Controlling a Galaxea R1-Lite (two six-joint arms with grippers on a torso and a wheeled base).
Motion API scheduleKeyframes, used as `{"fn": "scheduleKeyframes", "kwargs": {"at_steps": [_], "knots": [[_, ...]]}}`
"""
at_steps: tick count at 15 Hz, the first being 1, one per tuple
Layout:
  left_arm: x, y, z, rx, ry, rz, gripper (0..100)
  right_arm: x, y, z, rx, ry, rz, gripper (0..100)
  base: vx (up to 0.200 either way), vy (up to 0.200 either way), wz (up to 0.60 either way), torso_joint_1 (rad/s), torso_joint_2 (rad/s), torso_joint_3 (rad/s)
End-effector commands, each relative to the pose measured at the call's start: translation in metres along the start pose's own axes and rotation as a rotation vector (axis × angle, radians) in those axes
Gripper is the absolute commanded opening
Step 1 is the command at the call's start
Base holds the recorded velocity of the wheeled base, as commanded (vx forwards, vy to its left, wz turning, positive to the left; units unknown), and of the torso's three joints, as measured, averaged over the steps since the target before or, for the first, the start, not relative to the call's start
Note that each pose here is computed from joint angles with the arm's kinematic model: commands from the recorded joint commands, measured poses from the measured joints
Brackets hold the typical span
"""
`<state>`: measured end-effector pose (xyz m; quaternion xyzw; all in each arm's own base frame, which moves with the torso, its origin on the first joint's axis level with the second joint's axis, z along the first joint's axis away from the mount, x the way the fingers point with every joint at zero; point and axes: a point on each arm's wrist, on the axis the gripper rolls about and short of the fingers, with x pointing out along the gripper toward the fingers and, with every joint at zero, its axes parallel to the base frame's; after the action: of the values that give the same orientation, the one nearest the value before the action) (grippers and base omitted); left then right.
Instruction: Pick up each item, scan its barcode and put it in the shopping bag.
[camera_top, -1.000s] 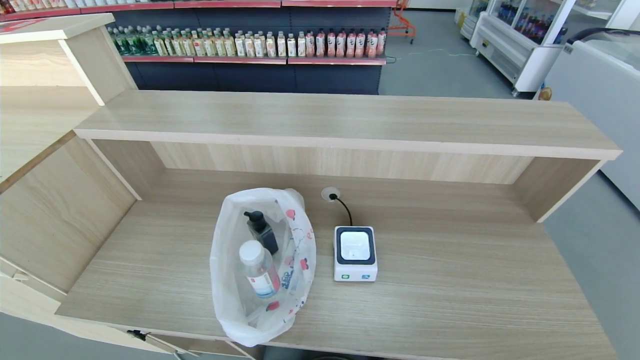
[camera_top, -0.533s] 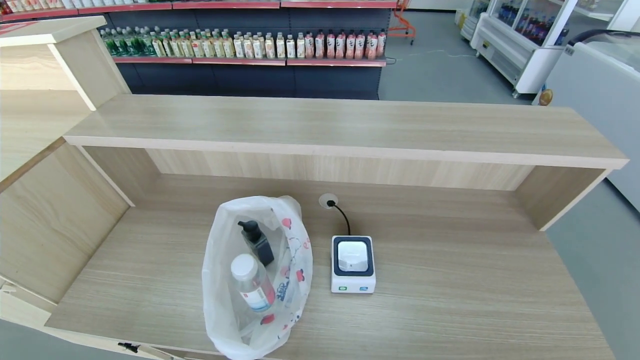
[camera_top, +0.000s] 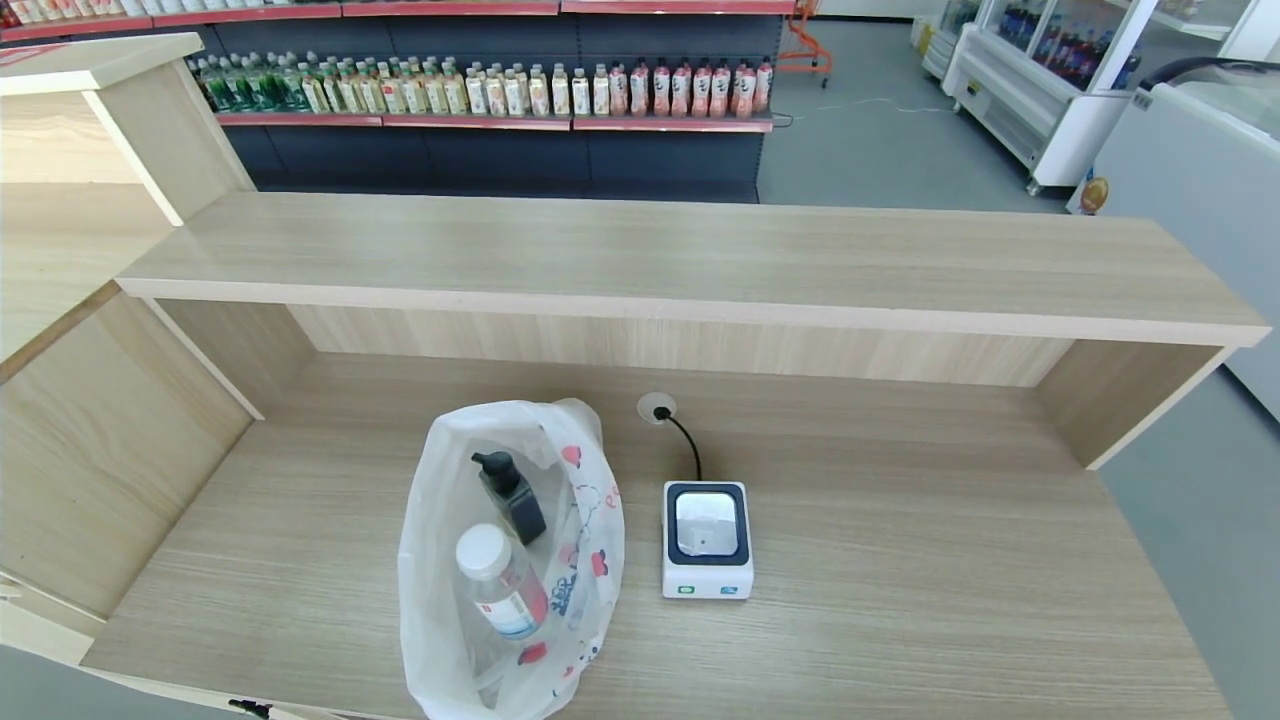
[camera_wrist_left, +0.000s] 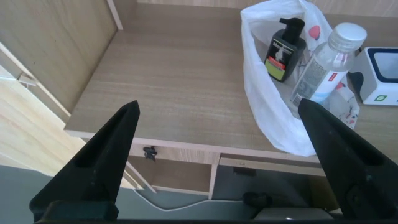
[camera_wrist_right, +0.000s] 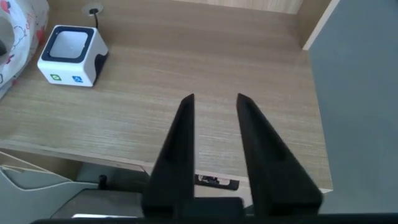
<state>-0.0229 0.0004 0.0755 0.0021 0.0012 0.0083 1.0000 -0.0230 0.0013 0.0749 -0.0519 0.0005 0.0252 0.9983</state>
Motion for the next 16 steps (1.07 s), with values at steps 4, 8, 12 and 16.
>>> {"fn": "scheduleKeyframes", "kwargs": {"at_steps": [4,8,12,16], "knots": [[-0.0001,0.0,0.0001,0.0,-0.001,0.0,100,0.0001,-0.0001,0.0,0.044,0.003,-0.006,0,0.0,0.0,0.0,0.0,0.0,0.0],[0.0001,0.0,-0.0004,0.0,0.001,0.0,100,0.0001,-0.0001,0.0,0.046,0.003,-0.006,0,0.0,0.0,0.0,0.0,0.0,0.0],[-0.0001,0.0,0.0001,0.0,-0.001,0.0,100,0.0001,-0.0001,0.0,0.046,0.003,-0.006,0,0.0,0.0,0.0,0.0,0.0,0.0],[-0.0001,0.0,0.0001,0.0,-0.001,0.0,100,0.0001,-0.0001,0.0,0.047,0.003,-0.006,0,0.0,0.0,0.0,0.0,0.0,0.0]]}}
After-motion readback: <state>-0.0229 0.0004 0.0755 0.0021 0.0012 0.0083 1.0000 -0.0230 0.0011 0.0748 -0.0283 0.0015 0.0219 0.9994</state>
